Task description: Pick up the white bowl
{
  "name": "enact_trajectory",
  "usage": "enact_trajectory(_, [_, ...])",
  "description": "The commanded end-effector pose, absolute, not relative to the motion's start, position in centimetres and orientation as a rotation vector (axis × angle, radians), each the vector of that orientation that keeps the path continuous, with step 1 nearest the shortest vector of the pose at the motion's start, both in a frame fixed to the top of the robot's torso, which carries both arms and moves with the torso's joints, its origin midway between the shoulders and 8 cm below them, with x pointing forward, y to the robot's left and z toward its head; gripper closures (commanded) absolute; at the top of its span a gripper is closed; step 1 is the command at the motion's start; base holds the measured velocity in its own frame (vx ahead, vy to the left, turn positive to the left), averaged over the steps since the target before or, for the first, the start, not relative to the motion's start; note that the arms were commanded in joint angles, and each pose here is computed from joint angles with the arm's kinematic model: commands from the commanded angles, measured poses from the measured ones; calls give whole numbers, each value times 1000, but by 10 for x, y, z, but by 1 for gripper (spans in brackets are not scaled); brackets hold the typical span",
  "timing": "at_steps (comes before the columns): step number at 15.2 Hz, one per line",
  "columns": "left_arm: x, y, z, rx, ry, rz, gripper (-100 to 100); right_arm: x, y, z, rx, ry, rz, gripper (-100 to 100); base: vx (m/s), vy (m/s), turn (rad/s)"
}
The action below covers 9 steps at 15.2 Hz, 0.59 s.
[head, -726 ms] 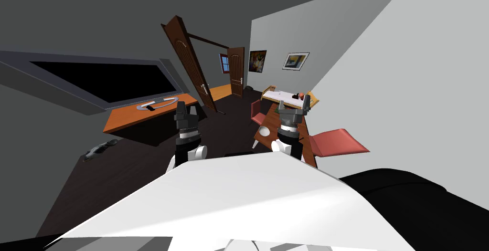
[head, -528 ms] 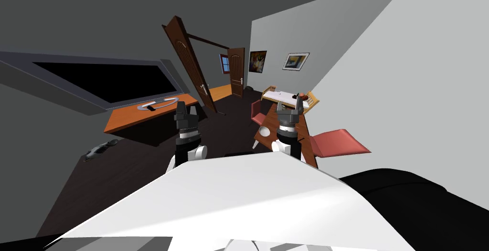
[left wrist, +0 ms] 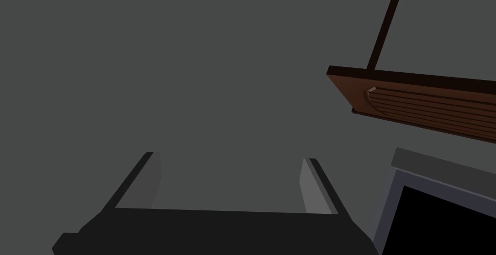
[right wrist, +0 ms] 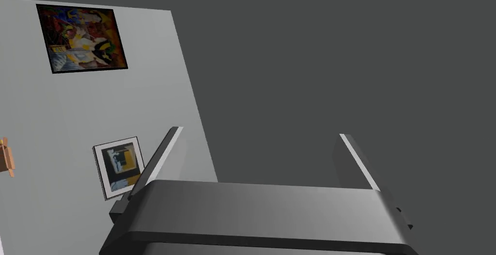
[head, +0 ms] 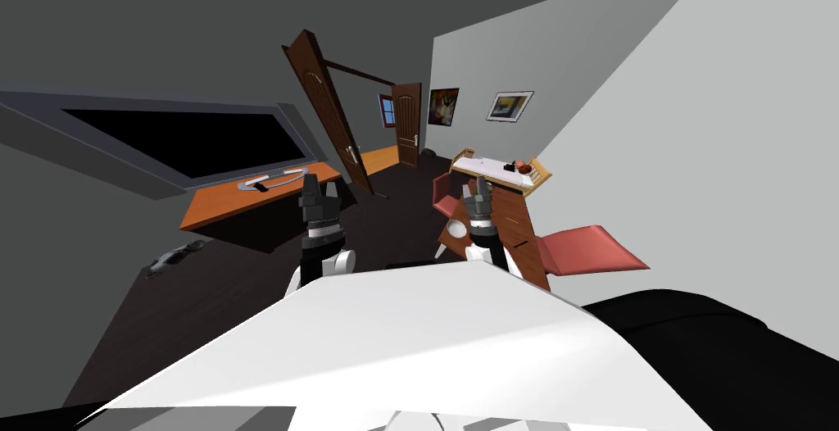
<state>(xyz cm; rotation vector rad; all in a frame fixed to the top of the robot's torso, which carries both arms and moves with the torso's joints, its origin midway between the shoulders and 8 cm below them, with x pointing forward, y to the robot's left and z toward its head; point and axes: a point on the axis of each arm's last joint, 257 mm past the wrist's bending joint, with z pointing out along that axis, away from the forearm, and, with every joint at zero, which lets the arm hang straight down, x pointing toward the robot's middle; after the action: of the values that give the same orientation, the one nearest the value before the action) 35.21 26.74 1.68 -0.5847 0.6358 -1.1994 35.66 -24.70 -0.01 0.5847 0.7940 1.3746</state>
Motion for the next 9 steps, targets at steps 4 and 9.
enact_trajectory(4, [352, 267, 17, -585, 636, -1199, 0, 372, -238, -56, 539, 990, 1237, -100, 77, 35, 23])
enact_trajectory(9, [352, 267, 17, -585, 636, -1199, 0, 383, -230, -125, 455, 1212, 1065, -100, 65, 28, 20])
